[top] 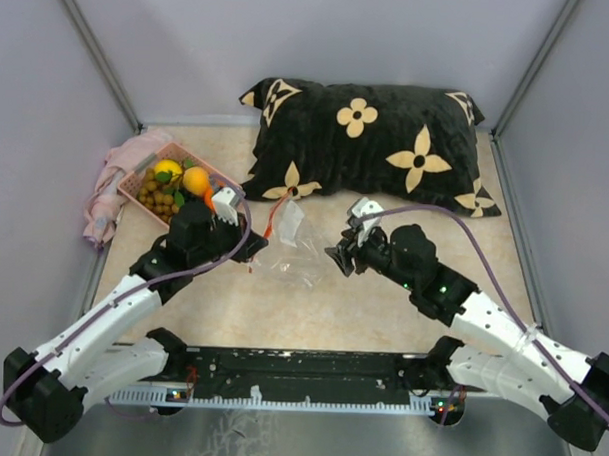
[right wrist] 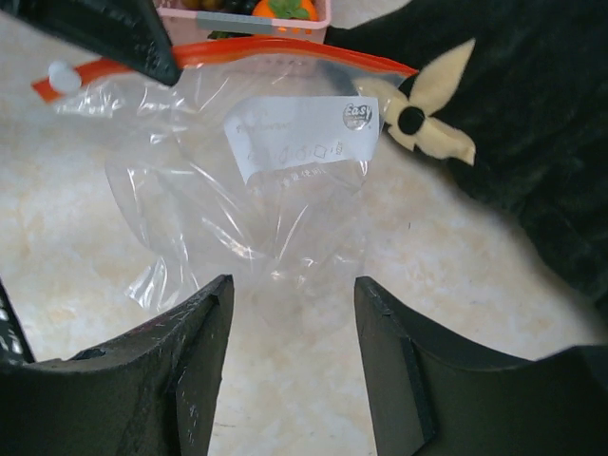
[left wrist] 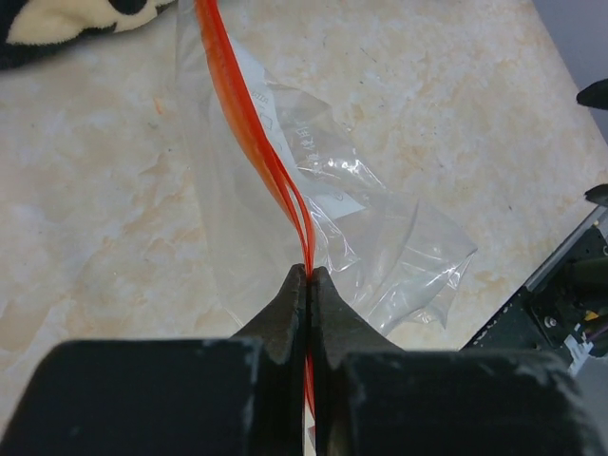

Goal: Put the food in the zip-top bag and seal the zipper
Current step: Pick up the zipper food storage bag at the corner of the board, then open the zipper of the food storage bag.

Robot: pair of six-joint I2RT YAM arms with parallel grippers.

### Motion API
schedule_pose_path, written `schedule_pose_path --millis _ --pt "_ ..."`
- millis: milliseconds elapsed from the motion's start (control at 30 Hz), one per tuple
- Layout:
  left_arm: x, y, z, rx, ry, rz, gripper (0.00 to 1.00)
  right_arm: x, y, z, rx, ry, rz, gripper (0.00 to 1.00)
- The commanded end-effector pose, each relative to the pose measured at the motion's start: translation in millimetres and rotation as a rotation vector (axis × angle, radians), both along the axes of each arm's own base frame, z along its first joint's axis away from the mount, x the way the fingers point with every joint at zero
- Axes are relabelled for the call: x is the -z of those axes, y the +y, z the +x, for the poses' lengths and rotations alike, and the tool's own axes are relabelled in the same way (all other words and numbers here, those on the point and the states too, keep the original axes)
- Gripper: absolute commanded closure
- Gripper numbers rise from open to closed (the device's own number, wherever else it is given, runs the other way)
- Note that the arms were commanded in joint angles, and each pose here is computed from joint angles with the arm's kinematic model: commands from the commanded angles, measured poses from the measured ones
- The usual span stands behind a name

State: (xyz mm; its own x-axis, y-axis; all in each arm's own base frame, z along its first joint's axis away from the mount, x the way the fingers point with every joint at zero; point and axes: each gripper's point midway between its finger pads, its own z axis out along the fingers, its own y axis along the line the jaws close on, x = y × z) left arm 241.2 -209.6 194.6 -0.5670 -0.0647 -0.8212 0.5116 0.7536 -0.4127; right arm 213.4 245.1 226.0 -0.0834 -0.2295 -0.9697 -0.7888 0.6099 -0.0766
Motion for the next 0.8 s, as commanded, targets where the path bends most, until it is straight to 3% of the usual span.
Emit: schedule_pose_path --millis 0,333,633,767 --pt "-25.7 -0.7 14.3 -0.062 -0.118 0.026 1.00 -28.9 7.3 8.4 0.152 0.201 0.183 0.45" --pt "-34.0 -30.7 5.6 -0.038 -0.216 0.144 1.00 -28.7 37.4 32.1 0.315 0.478 0.372 0.43" --pt "-31.7 -52.7 -8.0 -0.027 -0.298 0.281 1.00 -57.1 58.5 44.9 0.303 0.512 0.542 0.42" --pt "-31.6 -59.2 -11.9 -0.018 -0.319 0.310 1.00 -55.2 71.6 45.1 0.265 0.540 0.539 0.42"
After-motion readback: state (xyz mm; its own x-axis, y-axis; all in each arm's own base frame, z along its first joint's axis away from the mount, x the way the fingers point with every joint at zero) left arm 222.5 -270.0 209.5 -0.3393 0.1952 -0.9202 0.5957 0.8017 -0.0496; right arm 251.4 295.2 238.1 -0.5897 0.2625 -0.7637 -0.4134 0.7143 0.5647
